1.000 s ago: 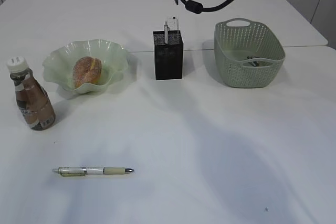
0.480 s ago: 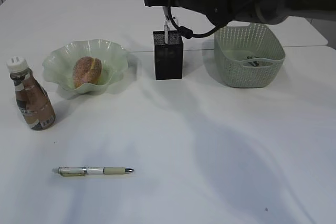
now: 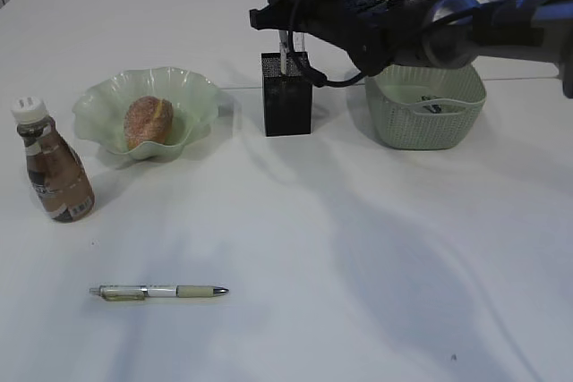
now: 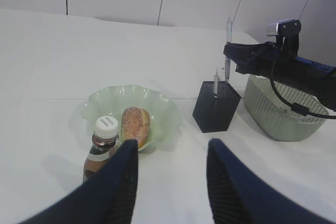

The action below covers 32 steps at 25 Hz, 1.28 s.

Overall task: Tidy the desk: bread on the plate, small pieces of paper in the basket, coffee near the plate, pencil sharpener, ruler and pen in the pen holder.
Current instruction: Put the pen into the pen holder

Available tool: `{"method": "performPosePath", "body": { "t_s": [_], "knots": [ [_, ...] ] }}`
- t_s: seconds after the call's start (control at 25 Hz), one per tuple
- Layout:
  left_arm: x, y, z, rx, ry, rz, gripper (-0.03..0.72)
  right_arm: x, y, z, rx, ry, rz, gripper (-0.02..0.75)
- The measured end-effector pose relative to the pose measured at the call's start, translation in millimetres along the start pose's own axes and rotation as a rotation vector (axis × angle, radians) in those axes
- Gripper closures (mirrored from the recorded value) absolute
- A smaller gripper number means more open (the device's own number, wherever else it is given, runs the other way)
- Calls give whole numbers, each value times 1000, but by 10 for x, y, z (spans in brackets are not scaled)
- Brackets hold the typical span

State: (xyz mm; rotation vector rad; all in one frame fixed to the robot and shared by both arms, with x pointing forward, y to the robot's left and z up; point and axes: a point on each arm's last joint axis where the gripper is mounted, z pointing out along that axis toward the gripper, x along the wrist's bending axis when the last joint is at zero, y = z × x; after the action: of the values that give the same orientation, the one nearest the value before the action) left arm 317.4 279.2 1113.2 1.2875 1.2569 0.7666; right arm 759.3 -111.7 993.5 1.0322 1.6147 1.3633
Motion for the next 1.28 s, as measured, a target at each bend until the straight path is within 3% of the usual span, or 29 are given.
{"method": "performPosePath", "body": {
  "t_s": [0.32, 1.28],
  "knots": [
    [0, 0, 0, 0, 0, 0, 384, 6, -251, 83, 11, 4, 7, 610],
    [0, 0, 0, 0, 0, 0, 384, -20, -352, 108, 25, 0, 4, 610]
  ]
}}
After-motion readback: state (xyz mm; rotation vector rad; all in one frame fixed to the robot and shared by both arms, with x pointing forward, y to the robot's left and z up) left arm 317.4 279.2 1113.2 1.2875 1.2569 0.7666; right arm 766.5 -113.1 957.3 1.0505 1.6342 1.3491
